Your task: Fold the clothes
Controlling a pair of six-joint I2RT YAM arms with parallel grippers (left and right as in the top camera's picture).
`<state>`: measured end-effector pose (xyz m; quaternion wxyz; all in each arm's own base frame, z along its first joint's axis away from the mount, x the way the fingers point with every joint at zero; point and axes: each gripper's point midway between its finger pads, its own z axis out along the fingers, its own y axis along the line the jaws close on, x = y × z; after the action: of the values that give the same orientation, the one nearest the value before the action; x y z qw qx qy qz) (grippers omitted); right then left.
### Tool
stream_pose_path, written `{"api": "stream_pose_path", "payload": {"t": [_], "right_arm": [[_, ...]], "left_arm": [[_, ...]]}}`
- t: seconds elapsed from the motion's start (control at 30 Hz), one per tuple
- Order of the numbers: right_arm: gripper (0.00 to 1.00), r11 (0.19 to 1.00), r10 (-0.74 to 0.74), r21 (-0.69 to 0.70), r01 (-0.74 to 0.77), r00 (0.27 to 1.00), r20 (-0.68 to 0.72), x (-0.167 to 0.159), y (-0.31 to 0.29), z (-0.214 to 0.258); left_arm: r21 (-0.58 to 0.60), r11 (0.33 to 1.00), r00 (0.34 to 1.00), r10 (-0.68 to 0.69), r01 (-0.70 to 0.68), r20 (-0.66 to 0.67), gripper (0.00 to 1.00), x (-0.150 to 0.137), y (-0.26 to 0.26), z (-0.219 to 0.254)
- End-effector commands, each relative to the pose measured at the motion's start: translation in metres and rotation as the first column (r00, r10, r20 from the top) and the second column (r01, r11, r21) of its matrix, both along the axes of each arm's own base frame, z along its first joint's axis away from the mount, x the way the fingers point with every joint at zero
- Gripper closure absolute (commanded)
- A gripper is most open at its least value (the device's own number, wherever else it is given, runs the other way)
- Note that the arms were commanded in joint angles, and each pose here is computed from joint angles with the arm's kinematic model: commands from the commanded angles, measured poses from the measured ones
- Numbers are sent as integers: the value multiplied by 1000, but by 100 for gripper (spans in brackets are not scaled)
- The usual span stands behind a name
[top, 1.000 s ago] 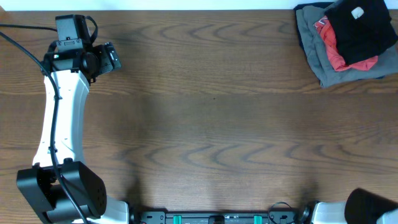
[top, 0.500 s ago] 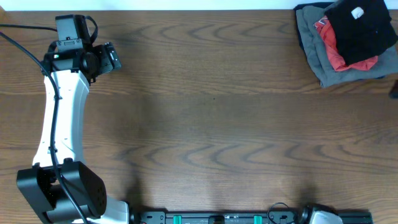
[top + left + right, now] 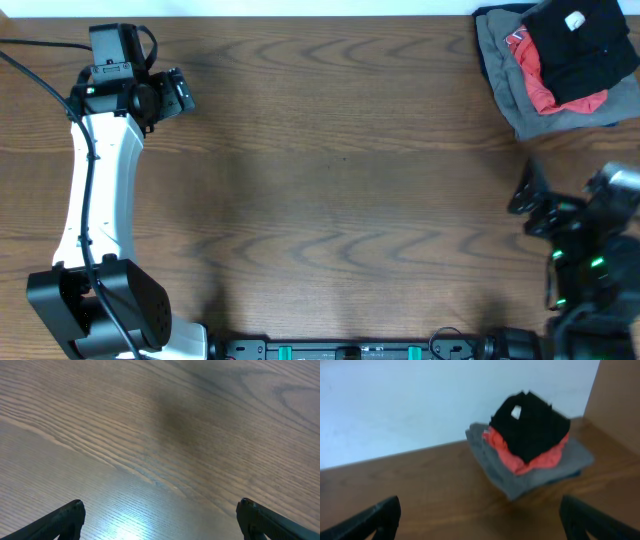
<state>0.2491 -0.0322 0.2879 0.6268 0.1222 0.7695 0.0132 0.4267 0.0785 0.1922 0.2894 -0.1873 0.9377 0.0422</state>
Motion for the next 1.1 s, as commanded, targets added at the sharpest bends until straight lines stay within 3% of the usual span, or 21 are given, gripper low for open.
{"api": "stream_pose_path", "payload": {"t": [0.0, 0.23, 0.63, 1.07], "right_arm": [[1, 996, -22, 84, 18, 999, 46, -3, 1, -40], [1, 996, -39, 85, 27, 989, 144, 1, 3, -87], [1, 996, -36, 81, 25, 991, 131, -4, 6, -134], [1, 998, -23, 63, 12, 986, 162, -5, 8, -128]], "left_arm": [[12, 1000, 1000, -5, 5, 3, 2, 2, 2, 2], [12, 1000, 1000, -5, 5, 3, 2, 2, 2, 2], [12, 1000, 1000, -5, 5, 3, 2, 2, 2, 2], [12, 1000, 1000, -5, 5, 3, 2, 2, 2, 2]]}}
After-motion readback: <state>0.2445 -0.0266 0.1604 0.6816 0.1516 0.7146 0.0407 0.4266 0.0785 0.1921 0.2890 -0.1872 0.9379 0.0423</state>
